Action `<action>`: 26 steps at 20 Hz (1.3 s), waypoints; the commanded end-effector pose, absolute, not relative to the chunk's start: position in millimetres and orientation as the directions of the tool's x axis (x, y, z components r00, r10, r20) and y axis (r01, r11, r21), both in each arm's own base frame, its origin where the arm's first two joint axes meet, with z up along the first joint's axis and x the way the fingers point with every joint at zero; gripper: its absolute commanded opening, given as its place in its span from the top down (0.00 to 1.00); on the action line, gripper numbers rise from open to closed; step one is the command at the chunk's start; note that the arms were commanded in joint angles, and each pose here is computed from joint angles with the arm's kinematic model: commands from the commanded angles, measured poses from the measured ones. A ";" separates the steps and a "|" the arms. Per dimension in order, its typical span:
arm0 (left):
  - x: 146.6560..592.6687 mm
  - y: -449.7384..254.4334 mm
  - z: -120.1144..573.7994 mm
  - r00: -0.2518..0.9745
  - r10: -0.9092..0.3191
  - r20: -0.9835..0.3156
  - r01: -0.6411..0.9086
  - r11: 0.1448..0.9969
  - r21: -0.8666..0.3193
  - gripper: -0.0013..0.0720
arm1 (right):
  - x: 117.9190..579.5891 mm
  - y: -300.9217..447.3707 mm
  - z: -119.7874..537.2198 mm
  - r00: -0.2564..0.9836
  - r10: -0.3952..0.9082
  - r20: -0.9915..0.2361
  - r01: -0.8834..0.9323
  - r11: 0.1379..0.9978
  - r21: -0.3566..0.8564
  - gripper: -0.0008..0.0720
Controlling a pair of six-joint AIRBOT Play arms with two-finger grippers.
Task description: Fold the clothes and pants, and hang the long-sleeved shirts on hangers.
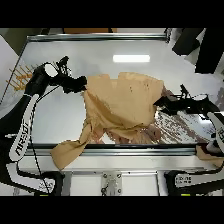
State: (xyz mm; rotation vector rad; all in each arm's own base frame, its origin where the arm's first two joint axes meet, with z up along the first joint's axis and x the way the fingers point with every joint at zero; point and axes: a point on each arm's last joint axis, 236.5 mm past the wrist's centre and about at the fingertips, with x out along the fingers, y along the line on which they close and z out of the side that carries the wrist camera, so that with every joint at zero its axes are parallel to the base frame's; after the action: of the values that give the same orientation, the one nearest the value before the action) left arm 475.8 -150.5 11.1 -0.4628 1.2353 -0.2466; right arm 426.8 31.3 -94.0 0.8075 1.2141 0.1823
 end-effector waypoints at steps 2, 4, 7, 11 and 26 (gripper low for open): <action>472.6 -150.8 11.0 0.306 -0.425 -0.852 -0.065 0.883 -0.464 0.96 | 435.0 72.8 -98.4 0.366 0.540 -0.758 0.191 0.753 0.630 0.87; 472.0 -147.0 20.5 0.301 -0.422 -0.855 -0.057 0.887 -0.458 0.96 | 442.6 70.5 -74.0 0.403 0.535 -0.742 0.135 0.767 0.627 0.98; 489.1 -137.4 117.4 0.467 -0.435 -0.770 0.033 0.879 -0.476 0.96 | 453.8 52.1 36.2 0.513 0.495 -0.701 -0.071 0.838 0.540 0.98; 450.4 -129.8 328.5 0.762 -0.456 -0.461 0.251 0.863 -0.438 0.96 | 406.0 55.7 244.3 0.733 0.451 -0.509 -0.324 0.889 0.322 0.98; 278.1 -105.2 461.2 0.906 -0.423 -0.027 0.370 0.821 -0.435 0.96 | 257.4 58.3 365.3 0.900 0.288 -0.326 -0.200 0.940 0.276 0.98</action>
State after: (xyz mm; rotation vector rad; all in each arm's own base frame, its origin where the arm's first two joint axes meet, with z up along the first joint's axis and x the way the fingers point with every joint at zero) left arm 265.7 -106.9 486.3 -0.3897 0.0793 -0.4444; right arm 249.6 61.8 393.3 0.1585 0.2402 0.2766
